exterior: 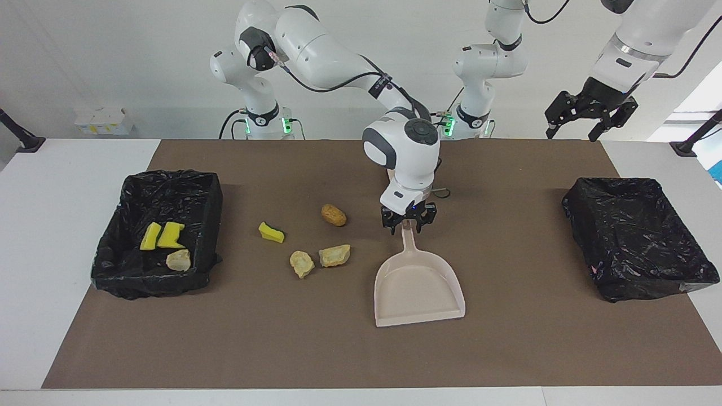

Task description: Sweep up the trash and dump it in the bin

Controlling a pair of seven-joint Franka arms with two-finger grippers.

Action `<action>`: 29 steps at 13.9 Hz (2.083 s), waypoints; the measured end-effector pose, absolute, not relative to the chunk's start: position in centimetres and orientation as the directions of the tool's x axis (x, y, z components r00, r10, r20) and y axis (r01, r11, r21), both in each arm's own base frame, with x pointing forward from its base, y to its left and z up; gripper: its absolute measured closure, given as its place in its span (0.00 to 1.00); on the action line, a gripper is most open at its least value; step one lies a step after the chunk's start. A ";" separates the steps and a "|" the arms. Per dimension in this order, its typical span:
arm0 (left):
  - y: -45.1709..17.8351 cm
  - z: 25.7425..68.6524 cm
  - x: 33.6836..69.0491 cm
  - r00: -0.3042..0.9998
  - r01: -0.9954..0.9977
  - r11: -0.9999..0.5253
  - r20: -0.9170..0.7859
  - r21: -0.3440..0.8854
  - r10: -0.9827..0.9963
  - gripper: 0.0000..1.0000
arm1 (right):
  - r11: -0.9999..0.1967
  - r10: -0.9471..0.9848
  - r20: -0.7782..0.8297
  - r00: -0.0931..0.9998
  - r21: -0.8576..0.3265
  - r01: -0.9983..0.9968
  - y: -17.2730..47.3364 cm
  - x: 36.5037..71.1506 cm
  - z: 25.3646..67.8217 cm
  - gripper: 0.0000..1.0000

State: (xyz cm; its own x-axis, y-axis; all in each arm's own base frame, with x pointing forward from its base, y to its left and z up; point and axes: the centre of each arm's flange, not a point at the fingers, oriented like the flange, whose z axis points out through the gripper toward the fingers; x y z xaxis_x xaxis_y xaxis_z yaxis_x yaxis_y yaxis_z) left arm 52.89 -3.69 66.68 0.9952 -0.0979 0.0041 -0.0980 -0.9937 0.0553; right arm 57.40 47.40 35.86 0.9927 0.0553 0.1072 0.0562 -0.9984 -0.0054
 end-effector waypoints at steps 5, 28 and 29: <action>-3.4 66.6 52.7 0.996 -0.091 -0.994 -0.012 0.056 -0.091 0.00 | -1.000 -0.025 0.144 0.989 -0.013 -0.023 42.0 60.3 41.9 0.00; -24.1 52.5 59.6 0.983 -0.165 -0.984 0.094 0.066 -0.158 0.00 | -0.993 0.073 0.003 0.997 0.095 0.073 2.7 63.1 60.2 0.00; -25.6 51.4 59.5 0.984 -0.149 -0.988 0.100 0.049 -0.144 0.00 | -0.993 0.069 -0.011 0.998 0.095 0.070 2.5 62.7 60.6 0.00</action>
State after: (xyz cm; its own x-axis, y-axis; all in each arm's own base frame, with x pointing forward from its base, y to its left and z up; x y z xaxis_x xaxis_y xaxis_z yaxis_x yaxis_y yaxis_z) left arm 59.51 -25.59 51.43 0.9845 -0.1440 0.1004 -0.1494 -0.9875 0.0492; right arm 62.68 2.48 60.56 0.9976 0.0689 -0.0106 0.0696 -0.9931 0.0947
